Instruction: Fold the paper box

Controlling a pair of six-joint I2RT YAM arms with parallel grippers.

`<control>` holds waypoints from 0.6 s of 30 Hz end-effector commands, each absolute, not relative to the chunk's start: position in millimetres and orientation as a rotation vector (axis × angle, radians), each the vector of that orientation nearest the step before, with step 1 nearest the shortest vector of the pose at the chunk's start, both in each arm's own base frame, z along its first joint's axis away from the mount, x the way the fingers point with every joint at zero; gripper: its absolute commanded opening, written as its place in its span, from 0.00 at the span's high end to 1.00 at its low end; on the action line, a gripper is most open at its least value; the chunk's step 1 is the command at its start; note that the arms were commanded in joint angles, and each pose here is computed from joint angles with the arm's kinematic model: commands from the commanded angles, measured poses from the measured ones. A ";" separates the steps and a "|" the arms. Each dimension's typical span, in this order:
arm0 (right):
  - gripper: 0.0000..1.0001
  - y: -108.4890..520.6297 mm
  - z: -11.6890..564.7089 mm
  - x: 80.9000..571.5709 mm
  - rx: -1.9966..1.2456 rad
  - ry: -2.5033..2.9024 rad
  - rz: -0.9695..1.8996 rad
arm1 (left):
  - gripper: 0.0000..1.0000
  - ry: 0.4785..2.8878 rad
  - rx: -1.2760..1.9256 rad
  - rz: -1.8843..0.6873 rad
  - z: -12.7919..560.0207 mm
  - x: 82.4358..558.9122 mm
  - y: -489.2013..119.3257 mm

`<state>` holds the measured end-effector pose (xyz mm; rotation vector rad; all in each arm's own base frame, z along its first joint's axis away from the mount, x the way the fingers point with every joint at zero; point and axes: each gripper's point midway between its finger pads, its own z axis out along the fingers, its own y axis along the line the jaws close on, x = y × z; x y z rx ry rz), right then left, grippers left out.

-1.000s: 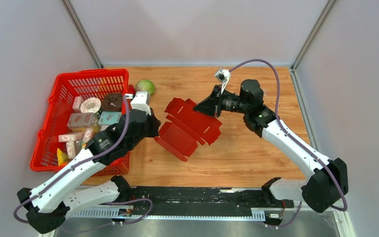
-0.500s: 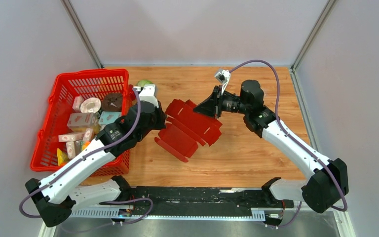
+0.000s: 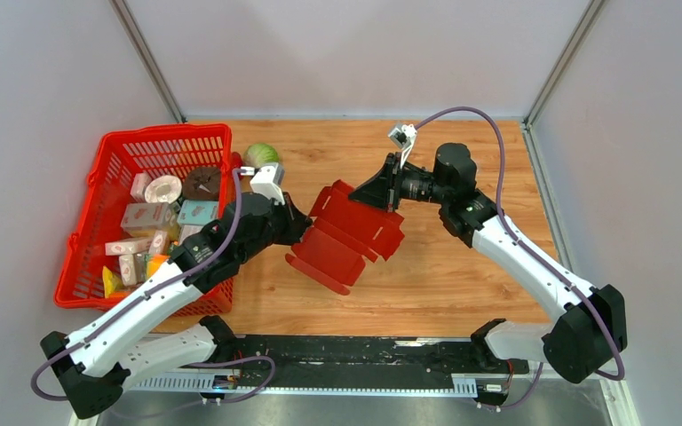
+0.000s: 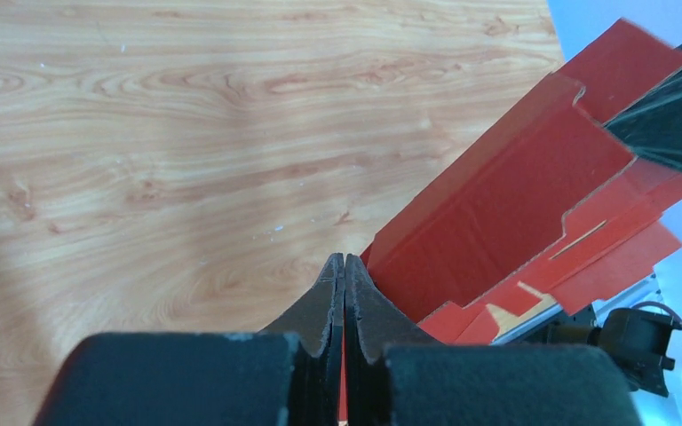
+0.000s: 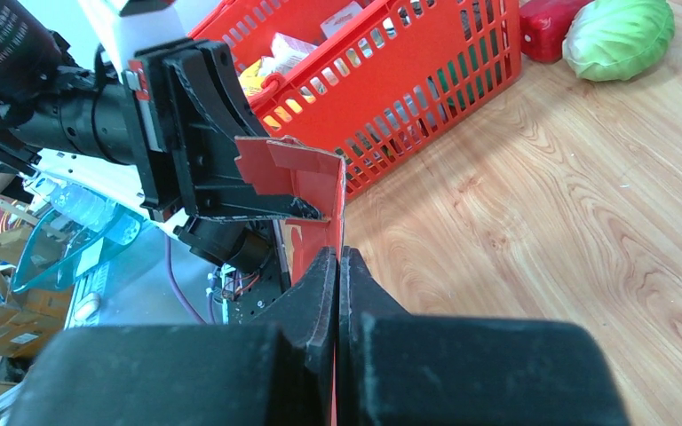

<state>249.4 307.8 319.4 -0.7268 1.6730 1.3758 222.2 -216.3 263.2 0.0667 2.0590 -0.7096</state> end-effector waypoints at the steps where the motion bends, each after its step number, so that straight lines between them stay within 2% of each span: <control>1: 1.00 307.3 334.3 249.2 -0.730 1.601 1.390 | 1.00 2.059 0.047 -0.807 263.1 216.5 -228.1; 11: 1.00 307.5 330.8 253.2 -0.720 1.617 1.380 | 1.00 2.000 0.025 -0.899 275.5 220.0 -245.2; 18: 1.00 304.3 324.7 261.0 -0.713 1.643 1.310 | 0.84 1.992 -0.021 -0.889 273.6 216.5 -234.3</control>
